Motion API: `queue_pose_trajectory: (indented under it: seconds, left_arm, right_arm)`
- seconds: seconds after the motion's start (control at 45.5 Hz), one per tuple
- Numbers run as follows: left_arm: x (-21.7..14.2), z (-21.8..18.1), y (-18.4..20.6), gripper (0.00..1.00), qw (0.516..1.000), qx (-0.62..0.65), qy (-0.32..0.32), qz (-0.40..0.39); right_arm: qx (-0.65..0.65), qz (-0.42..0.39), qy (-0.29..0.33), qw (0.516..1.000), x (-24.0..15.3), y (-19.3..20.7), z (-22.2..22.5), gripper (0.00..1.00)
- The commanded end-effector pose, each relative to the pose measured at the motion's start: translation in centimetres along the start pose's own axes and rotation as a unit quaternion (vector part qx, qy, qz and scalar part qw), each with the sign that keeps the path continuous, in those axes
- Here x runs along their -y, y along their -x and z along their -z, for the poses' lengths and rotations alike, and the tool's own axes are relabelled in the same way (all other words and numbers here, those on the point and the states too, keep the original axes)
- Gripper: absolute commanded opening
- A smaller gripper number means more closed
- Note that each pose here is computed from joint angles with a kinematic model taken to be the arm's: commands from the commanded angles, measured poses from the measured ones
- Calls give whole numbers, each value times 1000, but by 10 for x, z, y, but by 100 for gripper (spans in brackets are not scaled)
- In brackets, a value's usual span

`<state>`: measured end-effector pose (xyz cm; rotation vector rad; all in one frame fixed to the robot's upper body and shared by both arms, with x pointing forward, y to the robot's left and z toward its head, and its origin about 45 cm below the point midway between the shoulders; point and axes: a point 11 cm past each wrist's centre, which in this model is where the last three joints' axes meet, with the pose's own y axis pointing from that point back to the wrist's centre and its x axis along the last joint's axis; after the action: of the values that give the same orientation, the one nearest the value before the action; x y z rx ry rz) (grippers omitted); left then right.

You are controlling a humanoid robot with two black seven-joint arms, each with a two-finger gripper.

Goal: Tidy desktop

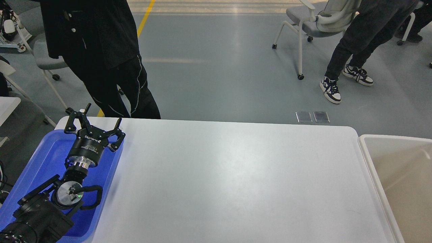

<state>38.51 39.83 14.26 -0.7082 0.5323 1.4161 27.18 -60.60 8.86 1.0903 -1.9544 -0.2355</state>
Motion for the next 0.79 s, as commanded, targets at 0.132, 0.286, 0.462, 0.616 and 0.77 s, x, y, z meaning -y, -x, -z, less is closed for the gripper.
queue_pose_trajectory:
  seconds: [0.132, 0.286, 0.462, 0.616, 0.77]
  left_arm:
    - [0, 0, 0, 100, 1000, 0, 1, 0]
    - [0, 0, 0, 100, 1000, -1, 1, 0]
    - [0, 0, 0, 100, 1000, -1, 1, -1]
    - [0, 0, 0, 100, 1000, 0, 1, -1]
    - [0, 0, 0, 100, 1000, 0, 1, -1]
  right_arm:
    - [153, -5, -42, 987, 1, -25, 32, 100]
    - [260, 49, -98, 959, -9, -18, 72, 100]
    - [349, 85, -152, 921, -23, -9, 89, 100]
    - [381, 169, -200, 887, -49, 19, 117, 100]
    - [365, 231, -253, 865, -78, 47, 138, 100]
